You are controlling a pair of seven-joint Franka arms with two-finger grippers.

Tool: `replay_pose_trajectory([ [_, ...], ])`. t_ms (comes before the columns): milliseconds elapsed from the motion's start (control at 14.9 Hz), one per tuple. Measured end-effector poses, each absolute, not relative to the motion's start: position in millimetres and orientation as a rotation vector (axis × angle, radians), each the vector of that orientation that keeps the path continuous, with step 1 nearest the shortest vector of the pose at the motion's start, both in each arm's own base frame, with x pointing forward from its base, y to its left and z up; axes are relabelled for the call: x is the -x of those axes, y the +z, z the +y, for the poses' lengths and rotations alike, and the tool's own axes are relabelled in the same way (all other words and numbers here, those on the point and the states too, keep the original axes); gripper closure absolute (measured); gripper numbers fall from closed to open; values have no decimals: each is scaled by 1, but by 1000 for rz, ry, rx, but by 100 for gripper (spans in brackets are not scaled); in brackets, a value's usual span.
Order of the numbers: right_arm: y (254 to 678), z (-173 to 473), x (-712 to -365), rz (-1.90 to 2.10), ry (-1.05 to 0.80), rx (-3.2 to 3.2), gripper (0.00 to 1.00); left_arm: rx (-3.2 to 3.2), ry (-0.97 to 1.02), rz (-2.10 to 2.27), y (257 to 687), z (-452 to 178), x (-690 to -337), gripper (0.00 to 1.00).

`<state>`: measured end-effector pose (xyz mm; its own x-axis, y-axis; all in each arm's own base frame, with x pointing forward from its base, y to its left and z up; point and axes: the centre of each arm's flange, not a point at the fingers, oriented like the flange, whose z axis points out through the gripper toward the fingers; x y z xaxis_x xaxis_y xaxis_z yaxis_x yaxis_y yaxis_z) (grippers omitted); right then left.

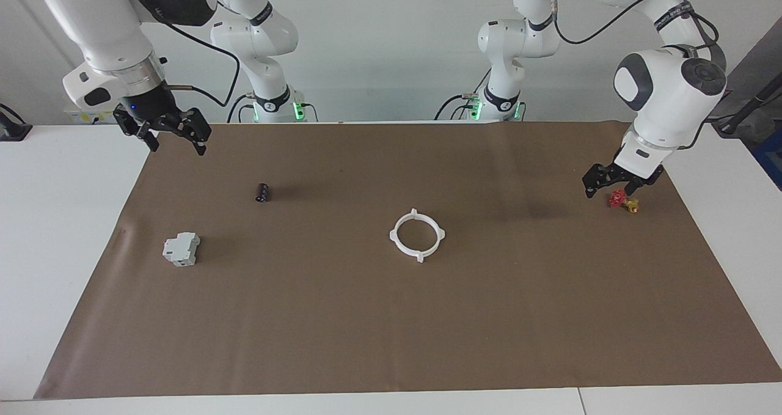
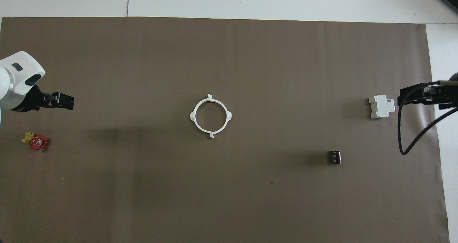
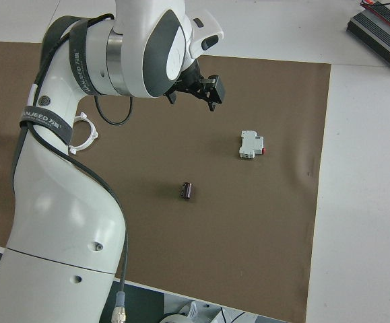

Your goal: Assemble drain pipe with both arms

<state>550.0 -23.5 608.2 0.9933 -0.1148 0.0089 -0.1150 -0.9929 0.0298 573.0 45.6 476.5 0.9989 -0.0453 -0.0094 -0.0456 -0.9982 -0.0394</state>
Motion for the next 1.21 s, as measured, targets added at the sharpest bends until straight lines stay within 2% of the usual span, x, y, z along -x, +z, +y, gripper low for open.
replay_pose_trajectory([
  [335, 608, -23, -550, -179, 11, -3106, 0, 3117, 35, 83, 537, 45, -572, 0],
  [803, 608, -23, -550, -179, 11, -3106, 0, 3121, 88, 178, 543, 49, -564, 0],
  [1205, 608, -23, -550, -179, 11, -3106, 0, 3145, 89, 171, 567, 46, -548, 0],
])
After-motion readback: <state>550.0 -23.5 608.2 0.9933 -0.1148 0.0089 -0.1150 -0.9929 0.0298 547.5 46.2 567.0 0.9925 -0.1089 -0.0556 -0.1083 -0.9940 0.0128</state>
